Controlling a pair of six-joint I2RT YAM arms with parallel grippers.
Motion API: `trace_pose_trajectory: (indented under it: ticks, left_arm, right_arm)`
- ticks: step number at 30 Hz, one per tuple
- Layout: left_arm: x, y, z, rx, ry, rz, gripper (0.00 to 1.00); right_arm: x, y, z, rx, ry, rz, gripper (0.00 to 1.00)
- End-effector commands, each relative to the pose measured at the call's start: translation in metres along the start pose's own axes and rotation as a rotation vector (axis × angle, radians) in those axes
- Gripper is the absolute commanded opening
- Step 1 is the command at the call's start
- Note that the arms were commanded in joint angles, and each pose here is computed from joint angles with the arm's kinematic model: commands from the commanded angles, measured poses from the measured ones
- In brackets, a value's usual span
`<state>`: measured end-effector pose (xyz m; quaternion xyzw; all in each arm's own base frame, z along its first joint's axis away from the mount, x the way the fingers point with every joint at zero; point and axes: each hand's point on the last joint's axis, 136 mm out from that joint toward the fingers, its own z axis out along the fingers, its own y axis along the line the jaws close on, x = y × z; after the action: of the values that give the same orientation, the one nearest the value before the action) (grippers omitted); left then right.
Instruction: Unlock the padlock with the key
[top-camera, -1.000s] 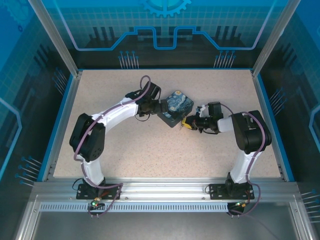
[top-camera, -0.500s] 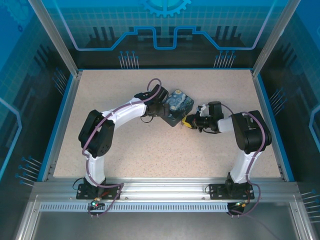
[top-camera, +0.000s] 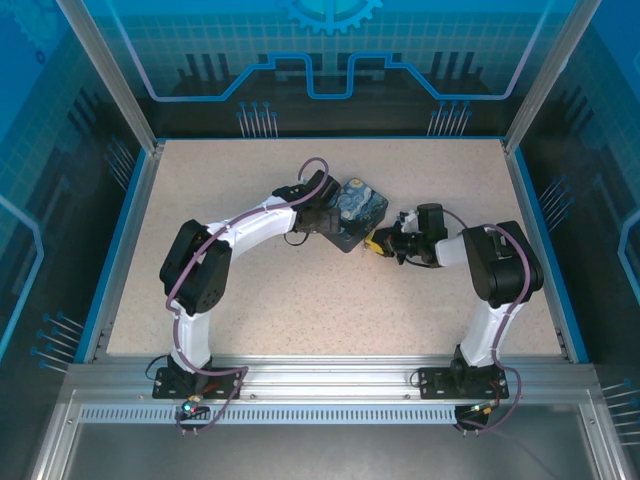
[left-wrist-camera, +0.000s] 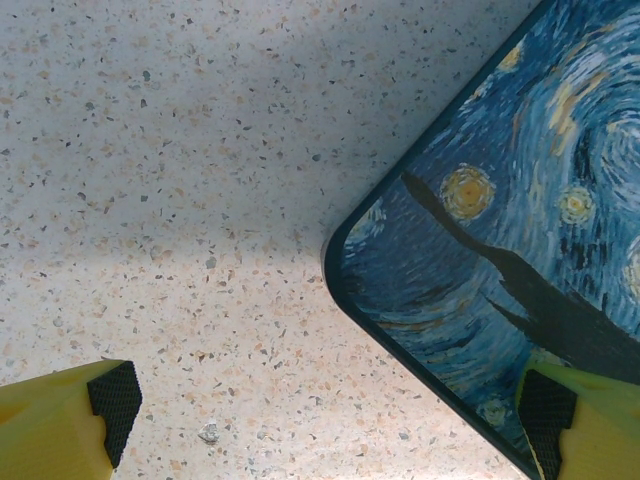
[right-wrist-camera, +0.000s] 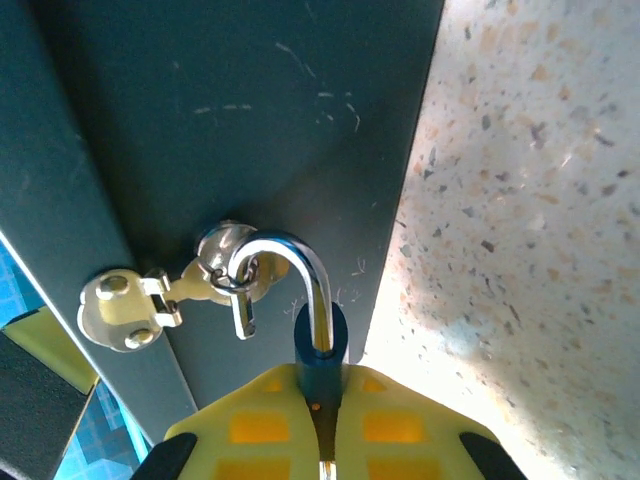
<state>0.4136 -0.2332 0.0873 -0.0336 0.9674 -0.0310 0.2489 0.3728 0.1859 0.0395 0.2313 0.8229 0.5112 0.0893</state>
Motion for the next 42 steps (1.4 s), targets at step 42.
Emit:
trace_pose_trajectory:
  ticks: [42]
  left_arm:
    - [0.034,0.014,0.02,-0.073,0.103,0.045,0.97]
  right_arm:
    - [-0.042,0.045,-0.019,0.033,-0.029,-0.118,0.0]
